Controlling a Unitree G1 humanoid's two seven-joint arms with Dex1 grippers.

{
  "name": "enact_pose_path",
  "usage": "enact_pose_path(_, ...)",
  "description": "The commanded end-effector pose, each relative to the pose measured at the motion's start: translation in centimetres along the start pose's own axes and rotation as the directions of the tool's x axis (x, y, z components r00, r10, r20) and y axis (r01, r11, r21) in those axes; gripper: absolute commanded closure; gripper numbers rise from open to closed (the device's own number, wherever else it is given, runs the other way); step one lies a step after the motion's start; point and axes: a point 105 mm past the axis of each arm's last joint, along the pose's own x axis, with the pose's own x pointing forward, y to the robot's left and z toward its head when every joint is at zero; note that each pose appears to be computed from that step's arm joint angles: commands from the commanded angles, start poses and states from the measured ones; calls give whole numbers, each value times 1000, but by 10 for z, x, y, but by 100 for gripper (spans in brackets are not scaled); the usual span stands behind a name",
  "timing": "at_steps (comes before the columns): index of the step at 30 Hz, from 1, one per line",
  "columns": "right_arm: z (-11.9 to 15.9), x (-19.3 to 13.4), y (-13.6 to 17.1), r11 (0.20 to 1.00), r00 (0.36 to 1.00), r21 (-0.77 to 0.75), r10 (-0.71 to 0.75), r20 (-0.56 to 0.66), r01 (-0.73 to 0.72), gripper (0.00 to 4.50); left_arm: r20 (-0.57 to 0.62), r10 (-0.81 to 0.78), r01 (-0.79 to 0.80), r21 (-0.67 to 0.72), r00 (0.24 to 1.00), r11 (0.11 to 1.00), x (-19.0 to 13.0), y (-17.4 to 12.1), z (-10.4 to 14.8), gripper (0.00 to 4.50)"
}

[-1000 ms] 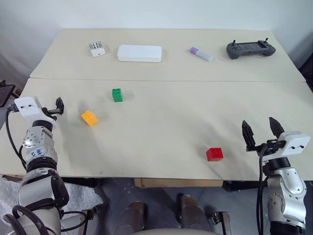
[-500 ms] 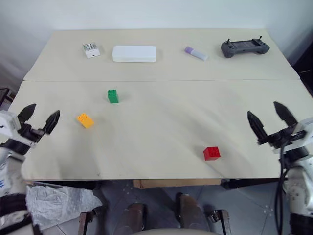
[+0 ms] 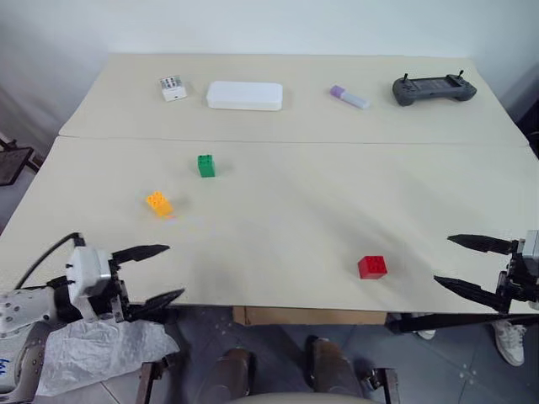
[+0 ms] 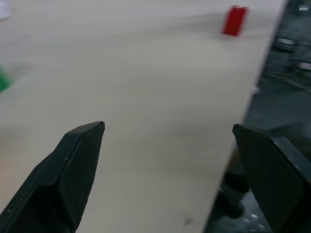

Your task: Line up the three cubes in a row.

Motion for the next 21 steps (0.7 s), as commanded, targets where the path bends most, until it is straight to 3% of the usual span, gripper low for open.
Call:
enact_pose_path(1, 21, 16, 3, 990, 991, -49, 133, 13, -132, 0, -2, -103, 103, 24, 995, 994, 14, -10, 6, 1)
enact_pose_path(4, 35, 37, 4, 968, 968, -30, 250, 19, -249, 0, -12, -185, 186, 42, 983, 982, 27, -17, 6, 1)
enact_pose_path(7, 36, 57, 8, 935, 933, 20, 354, -62, -353, 0, 17, -217, 216, 37, 976, 976, 37, -20, 7, 1)
enact_pose_path(13, 18, 68, 13, 877, 859, 36, 477, -186, -479, 0, 21, -261, 260, 30, 965, 965, 45, -27, 2, 1)
enact_pose_path(21, 9, 95, 13, 856, 842, -34, 499, -208, -516, 0, -5, -238, 238, 51, 971, 970, 44, -24, -1, 1)
